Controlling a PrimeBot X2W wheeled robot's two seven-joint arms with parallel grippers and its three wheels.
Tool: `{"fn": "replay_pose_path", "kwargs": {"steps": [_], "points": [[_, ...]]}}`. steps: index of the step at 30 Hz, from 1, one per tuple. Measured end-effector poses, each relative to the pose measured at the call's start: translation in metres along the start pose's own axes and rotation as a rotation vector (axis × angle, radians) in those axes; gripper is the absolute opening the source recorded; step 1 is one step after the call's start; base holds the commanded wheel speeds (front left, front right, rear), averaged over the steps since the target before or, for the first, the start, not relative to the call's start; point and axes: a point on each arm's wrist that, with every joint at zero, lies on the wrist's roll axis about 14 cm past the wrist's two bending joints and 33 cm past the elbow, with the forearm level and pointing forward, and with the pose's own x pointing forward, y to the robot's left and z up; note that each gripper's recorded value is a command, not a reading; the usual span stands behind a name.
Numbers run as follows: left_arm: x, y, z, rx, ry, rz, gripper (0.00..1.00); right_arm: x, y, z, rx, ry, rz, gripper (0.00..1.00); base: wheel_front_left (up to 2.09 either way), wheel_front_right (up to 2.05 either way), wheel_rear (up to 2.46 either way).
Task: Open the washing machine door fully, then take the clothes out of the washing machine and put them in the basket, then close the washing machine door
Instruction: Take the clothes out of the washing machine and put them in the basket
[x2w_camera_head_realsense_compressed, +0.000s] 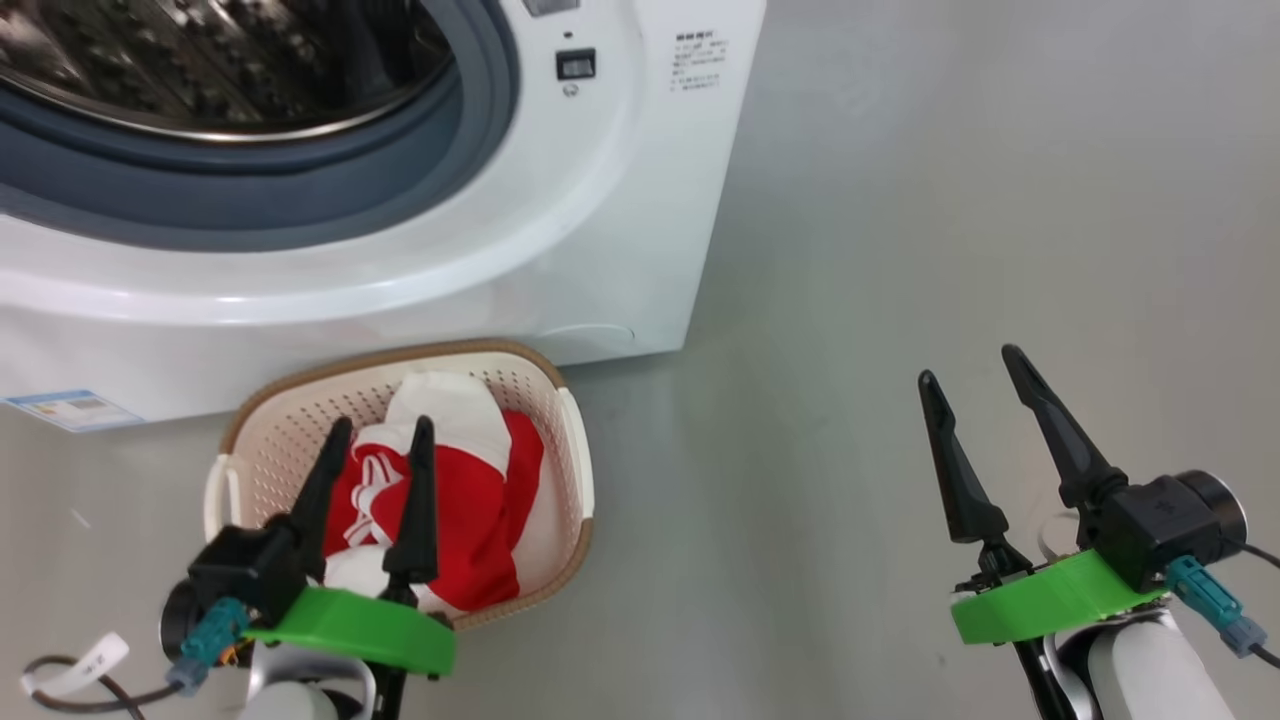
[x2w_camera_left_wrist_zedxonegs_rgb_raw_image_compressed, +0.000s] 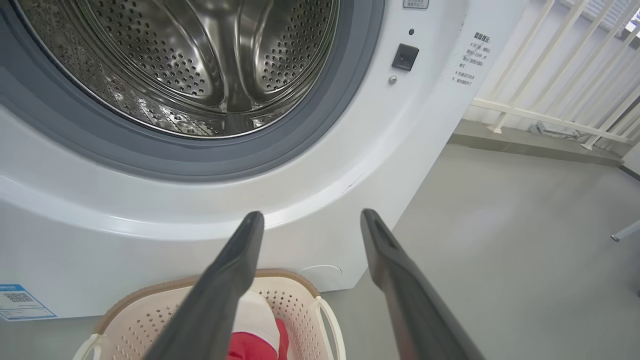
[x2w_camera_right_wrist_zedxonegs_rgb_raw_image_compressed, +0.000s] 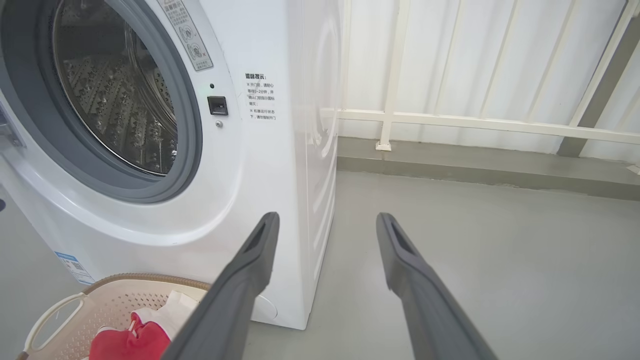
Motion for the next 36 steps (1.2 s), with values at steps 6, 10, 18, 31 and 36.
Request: {"fn": "replay_pose_path", "kwargs": {"steps": [6,10,18,31,36], "points": [[-0.018,-0.001,0.015,0.006,-0.036,0.007,1.0,-0.009,0.001,0.01,-0.002,-0.024,-0.001,1.0,0.0,0.0,0.0],[-0.028,-0.003,0.027,0.015,-0.067,0.002,1.0,-0.017,0.0,0.016,-0.001,-0.038,-0.006,1.0,0.0,0.0,0.0],[-0.049,-0.001,0.04,0.044,-0.106,0.018,1.0,-0.033,-0.004,0.022,0.001,-0.051,-0.023,1.0,0.0,0.0,0.0],[-0.087,0.016,0.065,0.084,-0.186,0.094,1.0,-0.064,-0.013,0.031,-0.015,-0.073,-0.057,1.0,0.0,0.0,0.0],[-0.1,0.019,0.069,0.079,-0.203,0.109,1.0,-0.075,-0.017,0.035,-0.016,-0.088,-0.074,1.0,0.0,0.0,0.0]]}}
